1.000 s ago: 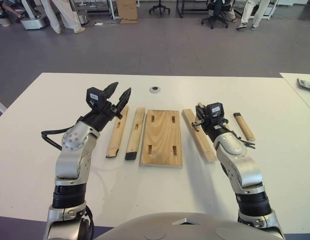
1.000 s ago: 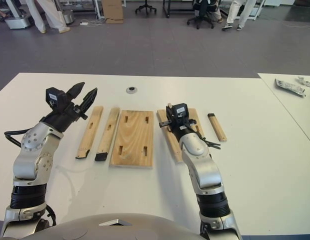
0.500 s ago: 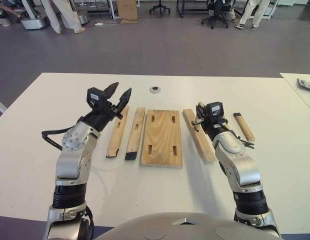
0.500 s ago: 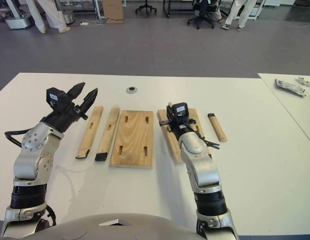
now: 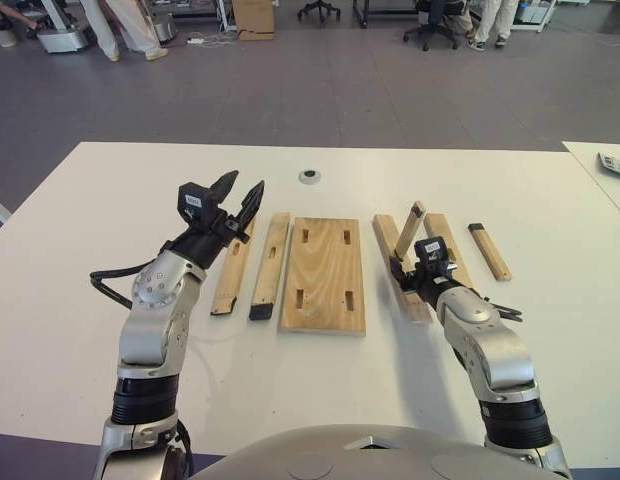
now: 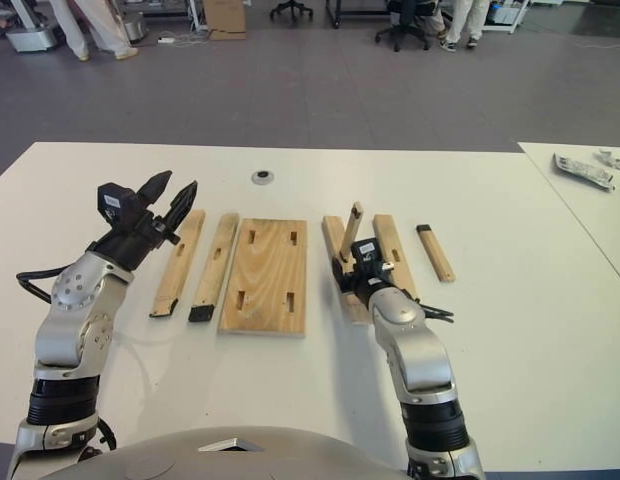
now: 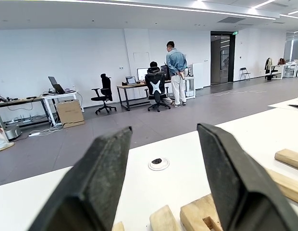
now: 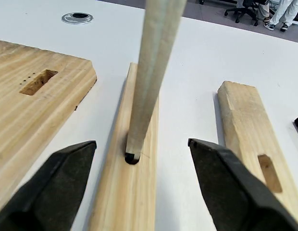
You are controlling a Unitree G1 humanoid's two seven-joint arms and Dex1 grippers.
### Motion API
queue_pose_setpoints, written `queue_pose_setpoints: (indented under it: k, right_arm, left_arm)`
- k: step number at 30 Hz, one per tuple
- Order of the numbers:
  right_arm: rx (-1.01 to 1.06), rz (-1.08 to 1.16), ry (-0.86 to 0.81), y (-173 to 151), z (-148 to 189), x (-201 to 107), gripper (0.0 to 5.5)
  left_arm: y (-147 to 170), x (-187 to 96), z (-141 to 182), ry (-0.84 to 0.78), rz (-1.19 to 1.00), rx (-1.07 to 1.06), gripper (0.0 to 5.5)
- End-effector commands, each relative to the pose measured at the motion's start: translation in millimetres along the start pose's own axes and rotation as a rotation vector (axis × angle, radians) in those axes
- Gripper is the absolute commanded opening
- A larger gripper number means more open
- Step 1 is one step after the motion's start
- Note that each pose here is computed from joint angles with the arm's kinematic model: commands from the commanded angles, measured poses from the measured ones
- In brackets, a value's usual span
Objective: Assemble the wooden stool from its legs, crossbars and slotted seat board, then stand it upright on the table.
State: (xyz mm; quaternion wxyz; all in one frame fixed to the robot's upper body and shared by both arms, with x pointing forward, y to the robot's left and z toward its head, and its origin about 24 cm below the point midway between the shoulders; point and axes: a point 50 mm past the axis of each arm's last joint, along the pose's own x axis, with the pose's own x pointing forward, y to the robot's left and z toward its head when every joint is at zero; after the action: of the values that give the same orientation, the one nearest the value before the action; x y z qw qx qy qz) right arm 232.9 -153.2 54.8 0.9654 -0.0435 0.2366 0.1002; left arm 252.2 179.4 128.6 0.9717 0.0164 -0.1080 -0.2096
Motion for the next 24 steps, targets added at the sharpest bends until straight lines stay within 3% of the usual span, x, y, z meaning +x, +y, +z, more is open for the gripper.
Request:
queue_pose_setpoints:
  k: [1, 9, 19, 24]
  right_arm:
    - [-0.002, 0.009, 0.079, -1.2, -3.2, -9.2, 4.29]
    - [-0.022, 0.043, 0.250, -7.5, -24.8, -14.5, 4.29]
    - [0.015, 0.052, 0.250, -12.0, -29.0, -12.8, 2.54]
    - [0.198, 0.105, 0.058, -18.1, 12.8, -4.9, 2.07]
  left_arm:
    - [-3.0, -8.2, -0.7, 0.001, 0.033, 0.004, 2.49]
    - [-7.3, -10.8, 0.9, -0.005, 0.044, -0.001, 2.49]
    - [-7.7, -9.0, 6.2, -0.012, 0.037, -0.005, 2.49]
    - [-1.3, 7.2, 33.4, -0.143, 0.028, -0.208, 2.49]
